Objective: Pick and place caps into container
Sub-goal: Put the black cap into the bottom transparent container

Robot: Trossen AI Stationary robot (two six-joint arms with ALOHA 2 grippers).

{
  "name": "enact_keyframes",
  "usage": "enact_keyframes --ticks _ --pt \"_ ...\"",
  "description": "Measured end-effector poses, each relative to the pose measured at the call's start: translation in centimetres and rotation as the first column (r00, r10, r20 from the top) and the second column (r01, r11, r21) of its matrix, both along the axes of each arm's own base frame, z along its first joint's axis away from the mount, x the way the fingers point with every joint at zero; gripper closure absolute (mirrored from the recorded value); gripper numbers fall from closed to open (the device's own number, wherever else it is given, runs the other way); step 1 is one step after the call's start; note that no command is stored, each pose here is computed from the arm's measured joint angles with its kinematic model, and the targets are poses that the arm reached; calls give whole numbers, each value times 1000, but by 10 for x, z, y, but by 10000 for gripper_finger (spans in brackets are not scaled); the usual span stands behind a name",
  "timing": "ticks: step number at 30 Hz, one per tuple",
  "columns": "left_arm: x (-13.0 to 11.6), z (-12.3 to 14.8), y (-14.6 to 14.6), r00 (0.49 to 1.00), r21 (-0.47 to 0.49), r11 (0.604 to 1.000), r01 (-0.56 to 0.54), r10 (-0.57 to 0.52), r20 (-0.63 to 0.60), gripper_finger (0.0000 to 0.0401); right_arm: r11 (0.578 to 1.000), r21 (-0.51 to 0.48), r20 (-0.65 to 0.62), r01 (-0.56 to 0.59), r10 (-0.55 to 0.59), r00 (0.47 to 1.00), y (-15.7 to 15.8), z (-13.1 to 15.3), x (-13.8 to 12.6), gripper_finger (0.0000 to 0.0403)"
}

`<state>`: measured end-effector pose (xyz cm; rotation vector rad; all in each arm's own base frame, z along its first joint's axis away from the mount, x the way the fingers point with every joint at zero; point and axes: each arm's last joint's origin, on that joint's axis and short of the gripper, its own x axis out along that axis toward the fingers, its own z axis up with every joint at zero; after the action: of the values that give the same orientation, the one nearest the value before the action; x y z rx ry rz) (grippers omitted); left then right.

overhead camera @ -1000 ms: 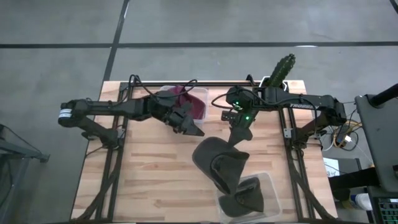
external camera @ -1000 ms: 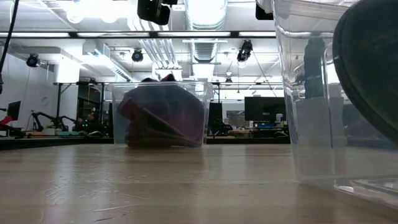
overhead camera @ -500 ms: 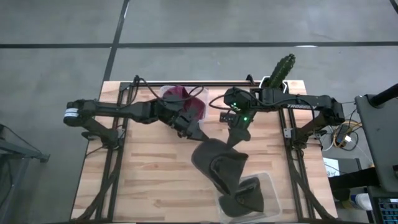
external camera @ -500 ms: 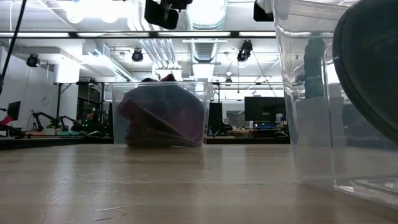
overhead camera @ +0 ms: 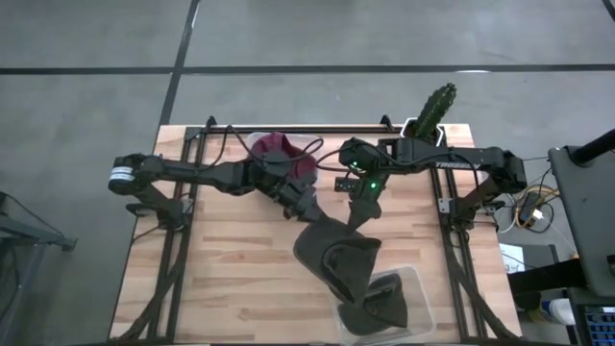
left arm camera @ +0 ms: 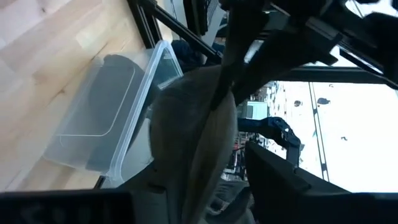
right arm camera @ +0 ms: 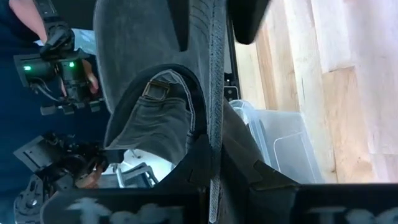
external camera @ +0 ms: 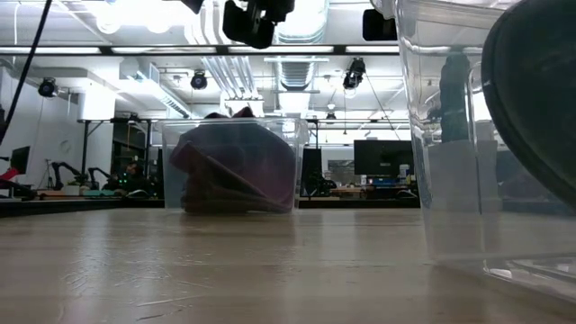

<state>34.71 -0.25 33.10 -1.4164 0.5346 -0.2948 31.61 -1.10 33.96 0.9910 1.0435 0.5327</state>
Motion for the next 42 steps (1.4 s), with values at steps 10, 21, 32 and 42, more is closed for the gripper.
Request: enact_keyframes --ticks 10,21,32,42 --pt "0 1 -1 999 23 999 28 -29 29 388 1000 27 4 -15 15 1000 0 1 0 390" --pt "-6 13 -5 996 23 999 47 -49 70 396 998 56 2 0 0 1000 0 8 -4 338" --pt "-11 18 -9 995 55 998 11 -16 95 396 991 134 11 -1 0 1000 -1 29 -24 218" --pt "-16 26 -34 989 100 993 -68 55 136 396 981 189 43 54 -63 997 -10 59 -57 202"
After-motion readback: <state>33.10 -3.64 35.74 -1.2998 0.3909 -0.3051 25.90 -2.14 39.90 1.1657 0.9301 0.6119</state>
